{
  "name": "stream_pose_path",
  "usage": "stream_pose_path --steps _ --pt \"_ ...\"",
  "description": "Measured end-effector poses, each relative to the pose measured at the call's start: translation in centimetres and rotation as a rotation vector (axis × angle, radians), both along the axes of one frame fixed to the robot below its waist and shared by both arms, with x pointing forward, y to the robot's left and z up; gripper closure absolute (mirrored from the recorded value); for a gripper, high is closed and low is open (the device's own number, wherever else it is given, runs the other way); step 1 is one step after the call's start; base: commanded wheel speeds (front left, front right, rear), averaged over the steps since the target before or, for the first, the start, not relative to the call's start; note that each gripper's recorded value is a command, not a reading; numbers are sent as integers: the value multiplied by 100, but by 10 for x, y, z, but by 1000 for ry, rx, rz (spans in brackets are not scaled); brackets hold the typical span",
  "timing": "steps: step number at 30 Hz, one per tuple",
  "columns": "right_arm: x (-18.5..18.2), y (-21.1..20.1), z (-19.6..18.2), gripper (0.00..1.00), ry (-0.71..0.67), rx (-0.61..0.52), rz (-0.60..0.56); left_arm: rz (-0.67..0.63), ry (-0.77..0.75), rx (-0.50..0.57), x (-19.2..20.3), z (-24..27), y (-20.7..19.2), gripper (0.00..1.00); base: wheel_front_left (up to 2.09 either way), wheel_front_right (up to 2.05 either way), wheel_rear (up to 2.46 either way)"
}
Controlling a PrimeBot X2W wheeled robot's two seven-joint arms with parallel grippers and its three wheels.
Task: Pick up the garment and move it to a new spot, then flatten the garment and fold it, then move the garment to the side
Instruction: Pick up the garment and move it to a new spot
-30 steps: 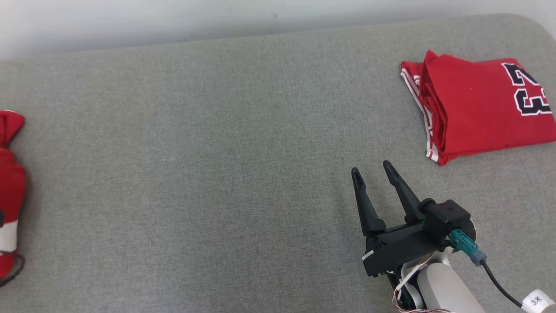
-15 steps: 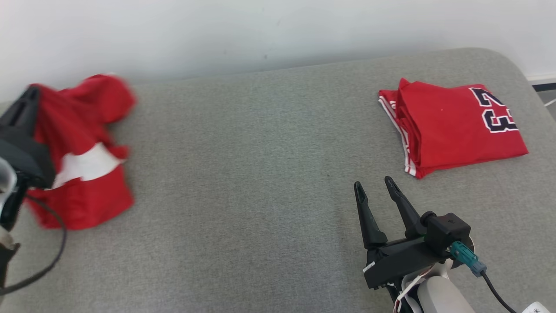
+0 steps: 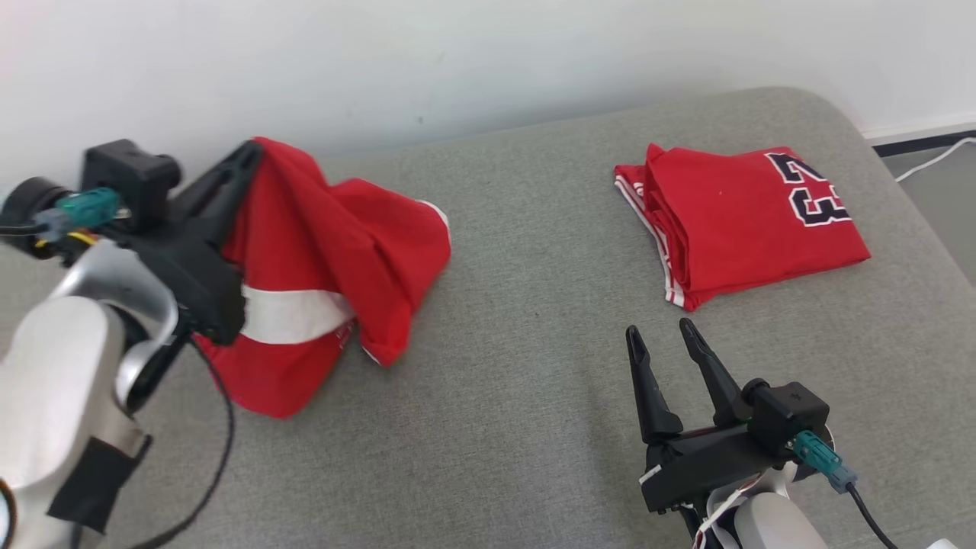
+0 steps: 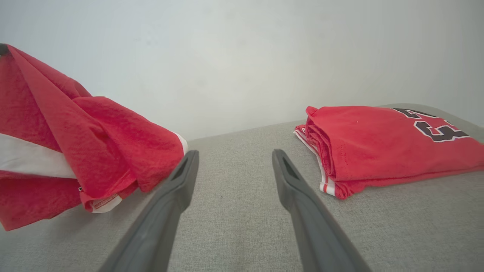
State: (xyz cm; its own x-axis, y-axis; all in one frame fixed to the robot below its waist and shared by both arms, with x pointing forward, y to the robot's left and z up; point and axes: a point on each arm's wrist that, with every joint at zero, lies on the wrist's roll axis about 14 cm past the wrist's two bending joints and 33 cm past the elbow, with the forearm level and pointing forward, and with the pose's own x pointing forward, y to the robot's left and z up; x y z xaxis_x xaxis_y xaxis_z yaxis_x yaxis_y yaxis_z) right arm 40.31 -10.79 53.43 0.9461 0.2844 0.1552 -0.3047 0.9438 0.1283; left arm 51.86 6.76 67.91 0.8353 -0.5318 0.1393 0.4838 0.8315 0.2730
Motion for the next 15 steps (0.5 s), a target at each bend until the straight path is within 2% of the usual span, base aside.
stream_pose_path --steps 9,15 --pt "-5 -8 5 0 -11 2 -25 -115 -30 -7 -33 15 -44 100 0 0 0" --pt "-4 -10 1 0 -2 5 -34 -69 104 -46 -33 -33 -30 100 0 0 0"
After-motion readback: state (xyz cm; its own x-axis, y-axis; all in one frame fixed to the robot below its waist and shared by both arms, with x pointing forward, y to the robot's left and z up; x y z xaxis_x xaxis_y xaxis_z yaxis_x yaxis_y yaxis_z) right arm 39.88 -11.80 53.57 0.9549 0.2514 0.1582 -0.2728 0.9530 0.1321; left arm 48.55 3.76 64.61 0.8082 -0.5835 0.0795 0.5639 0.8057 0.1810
